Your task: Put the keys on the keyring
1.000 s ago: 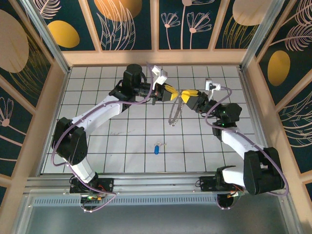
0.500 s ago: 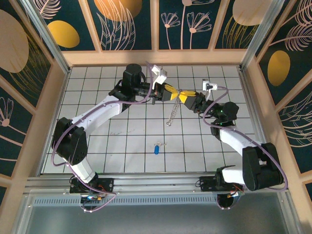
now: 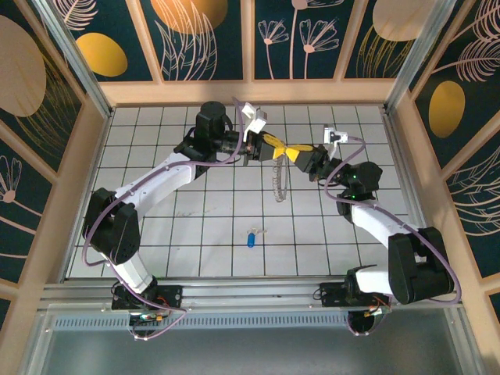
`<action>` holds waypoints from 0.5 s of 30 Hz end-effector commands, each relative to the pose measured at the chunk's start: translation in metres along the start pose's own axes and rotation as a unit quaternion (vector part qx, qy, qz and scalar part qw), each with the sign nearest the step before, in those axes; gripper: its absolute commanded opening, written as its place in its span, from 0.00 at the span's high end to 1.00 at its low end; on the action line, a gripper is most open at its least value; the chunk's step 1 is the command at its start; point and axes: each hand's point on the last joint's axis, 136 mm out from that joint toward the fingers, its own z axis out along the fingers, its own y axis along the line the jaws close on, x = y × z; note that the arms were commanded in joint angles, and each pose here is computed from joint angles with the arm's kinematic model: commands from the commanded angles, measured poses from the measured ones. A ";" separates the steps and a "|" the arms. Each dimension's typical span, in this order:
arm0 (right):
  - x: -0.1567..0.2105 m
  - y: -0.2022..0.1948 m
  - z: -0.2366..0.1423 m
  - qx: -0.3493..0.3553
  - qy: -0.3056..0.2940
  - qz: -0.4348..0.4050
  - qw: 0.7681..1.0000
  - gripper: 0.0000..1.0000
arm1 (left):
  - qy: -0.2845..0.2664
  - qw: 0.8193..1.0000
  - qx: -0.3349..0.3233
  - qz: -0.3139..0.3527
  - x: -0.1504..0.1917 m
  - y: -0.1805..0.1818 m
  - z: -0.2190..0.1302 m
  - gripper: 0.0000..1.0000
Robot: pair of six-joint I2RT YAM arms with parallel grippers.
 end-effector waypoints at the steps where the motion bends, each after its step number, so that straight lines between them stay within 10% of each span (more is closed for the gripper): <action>1: -0.011 0.004 0.002 -0.005 -0.014 -0.034 0.999 1.00 | -0.032 0.999 -0.013 0.026 -0.019 0.003 -0.002 0.92; 9: -0.021 0.001 -0.007 -0.007 -0.036 -0.047 0.998 1.00 | -0.130 0.985 -0.110 -0.013 -0.034 0.021 -0.031 0.56; 15: -0.028 0.005 -0.009 -0.019 -0.059 -0.055 0.997 1.00 | -0.188 0.972 -0.122 -0.065 -0.035 0.023 -0.043 0.52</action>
